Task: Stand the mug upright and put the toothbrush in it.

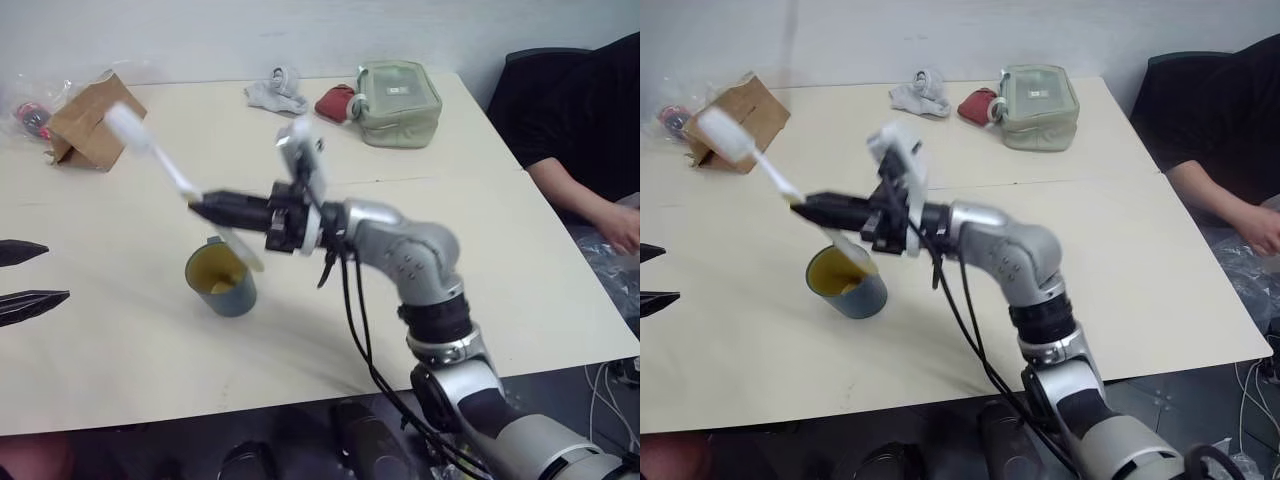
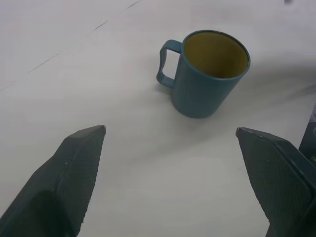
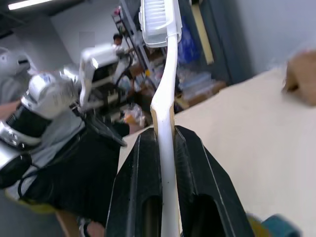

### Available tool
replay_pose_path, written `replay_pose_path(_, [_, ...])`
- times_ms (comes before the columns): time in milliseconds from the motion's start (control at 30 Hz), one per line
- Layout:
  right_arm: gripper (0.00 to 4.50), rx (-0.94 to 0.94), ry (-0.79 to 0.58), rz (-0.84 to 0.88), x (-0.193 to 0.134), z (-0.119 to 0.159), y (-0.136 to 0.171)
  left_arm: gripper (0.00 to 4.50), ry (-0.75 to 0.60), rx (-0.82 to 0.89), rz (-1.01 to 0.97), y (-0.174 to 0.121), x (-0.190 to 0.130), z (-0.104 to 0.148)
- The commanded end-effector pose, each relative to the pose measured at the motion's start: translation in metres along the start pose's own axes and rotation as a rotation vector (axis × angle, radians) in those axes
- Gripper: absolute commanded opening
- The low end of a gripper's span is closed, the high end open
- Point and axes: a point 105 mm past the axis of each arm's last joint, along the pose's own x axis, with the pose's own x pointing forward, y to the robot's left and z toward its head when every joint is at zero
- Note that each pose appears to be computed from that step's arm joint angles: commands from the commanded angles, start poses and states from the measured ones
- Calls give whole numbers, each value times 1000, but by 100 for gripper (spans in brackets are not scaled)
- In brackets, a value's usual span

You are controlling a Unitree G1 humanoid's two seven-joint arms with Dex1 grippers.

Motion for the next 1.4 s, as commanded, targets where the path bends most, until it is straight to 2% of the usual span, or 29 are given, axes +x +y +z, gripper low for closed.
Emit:
replay_pose_path(33, [6,-90,-53,47,18,11,9,450,-15,37,17,3,-5,12])
replay_pose_path(267, [6,-157,-76,31,46,1,-5,450,-6,49,15,2,-7,15])
replay_pose_path(600, [6,-150,-51,12,55,-25,-18,450,8,63,20,2,-7,16])
replay_pose_path(667, [80,-137,-51,13,54,-28,-18,450,6,63,19,3,-7,18])
replay_pose_path(733, [121,-119,-57,23,50,-29,-16,450,4,63,15,4,-4,19])
replay_pose_path(867, [254,-97,-72,41,41,-26,-10,450,-10,65,-5,6,4,20])
replay_pose_path(967, [337,-99,-77,39,32,-22,-7,450,-31,66,-15,8,10,23])
replay_pose_path(1100, [447,-166,-32,20,0,-7,-7,450,-62,57,-27,9,18,26])
replay_pose_path(1300, [447,-258,121,5,-80,24,-1,450,-71,30,-65,5,22,24])
replay_pose_path(1400, [447,-310,401,-46,-171,29,10,450,-66,24,-73,3,17,24])
